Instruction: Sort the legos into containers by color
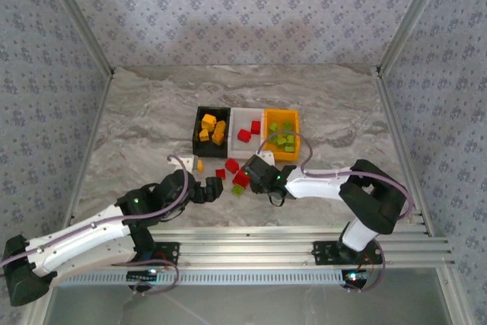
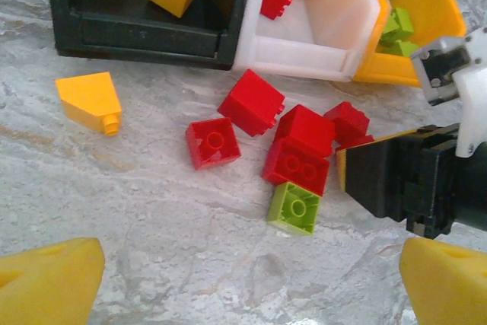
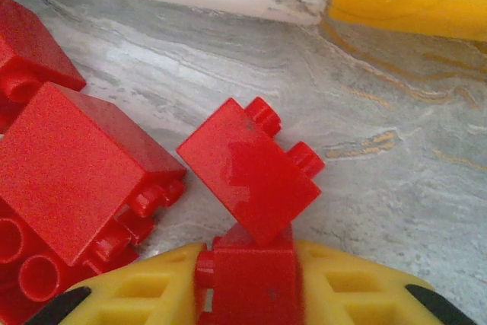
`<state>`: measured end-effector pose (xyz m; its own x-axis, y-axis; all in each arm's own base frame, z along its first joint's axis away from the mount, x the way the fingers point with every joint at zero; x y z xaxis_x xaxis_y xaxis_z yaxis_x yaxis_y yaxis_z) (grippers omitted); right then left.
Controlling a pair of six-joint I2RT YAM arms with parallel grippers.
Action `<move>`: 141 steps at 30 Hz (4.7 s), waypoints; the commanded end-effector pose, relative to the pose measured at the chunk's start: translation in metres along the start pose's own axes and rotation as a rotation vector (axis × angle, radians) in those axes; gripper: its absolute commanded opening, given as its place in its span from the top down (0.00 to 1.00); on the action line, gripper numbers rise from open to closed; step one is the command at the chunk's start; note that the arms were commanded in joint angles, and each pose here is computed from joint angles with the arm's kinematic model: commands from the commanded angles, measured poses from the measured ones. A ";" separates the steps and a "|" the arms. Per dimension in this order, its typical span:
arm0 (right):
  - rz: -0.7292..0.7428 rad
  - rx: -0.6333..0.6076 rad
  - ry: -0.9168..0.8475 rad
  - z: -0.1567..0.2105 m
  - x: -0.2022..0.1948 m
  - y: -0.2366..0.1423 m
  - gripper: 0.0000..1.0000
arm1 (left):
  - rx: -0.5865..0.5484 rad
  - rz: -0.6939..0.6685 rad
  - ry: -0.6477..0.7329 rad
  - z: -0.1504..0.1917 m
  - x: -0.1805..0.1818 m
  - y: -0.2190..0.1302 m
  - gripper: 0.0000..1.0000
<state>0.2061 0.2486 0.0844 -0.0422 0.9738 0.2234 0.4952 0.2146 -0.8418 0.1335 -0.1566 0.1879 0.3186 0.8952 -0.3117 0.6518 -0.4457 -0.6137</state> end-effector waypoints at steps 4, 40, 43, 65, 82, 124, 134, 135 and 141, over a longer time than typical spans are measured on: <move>-0.052 -0.033 -0.017 -0.002 -0.002 -0.034 0.74 | -0.020 -0.056 -0.003 0.003 0.011 -0.004 0.01; -0.096 -0.345 0.190 -0.192 -0.020 -0.105 0.28 | -0.041 -0.045 -0.032 0.015 0.024 -0.006 0.00; -0.138 -0.357 0.175 -0.164 -0.021 -0.116 0.27 | -0.052 -0.044 -0.020 0.010 0.022 -0.006 0.01; 0.019 -0.025 0.177 -0.180 -0.056 -0.022 0.40 | 0.033 -0.078 -0.026 0.007 0.023 0.002 0.00; 0.112 0.082 0.141 -0.183 -0.064 0.024 0.40 | 0.034 -0.109 -0.054 0.007 0.031 0.001 0.00; 0.181 -0.041 0.214 -0.175 -0.054 0.049 0.61 | 0.046 -0.105 -0.095 0.015 0.036 0.000 0.01; 0.136 -0.121 0.178 -0.184 -0.044 0.026 0.66 | 0.041 -0.099 -0.097 0.015 0.036 -0.001 0.01; 0.128 -0.135 0.171 -0.185 -0.042 0.022 0.66 | 0.041 -0.098 -0.098 0.015 0.036 -0.001 0.01; 0.081 -0.209 0.142 -0.191 -0.030 -0.010 0.66 | 0.035 -0.097 -0.097 0.014 0.036 -0.001 0.01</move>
<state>0.3730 0.2029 0.1512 0.1503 0.9631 0.2234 0.5947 0.0924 -0.7986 0.1357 -0.1274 0.1695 0.2022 0.9274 -0.3146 0.6538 -0.3670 -0.6617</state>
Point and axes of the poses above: each hand's point on the last joint's axis, 136 mm out from that joint toward the fingers, its own y axis out along the fingers, its own x axis along the line the jaws close on, z = x × y, the point moved 7 cm from there along -y, back along the fingers, and after that the axes turned 9 degrees about y, right-handed, at the moved point
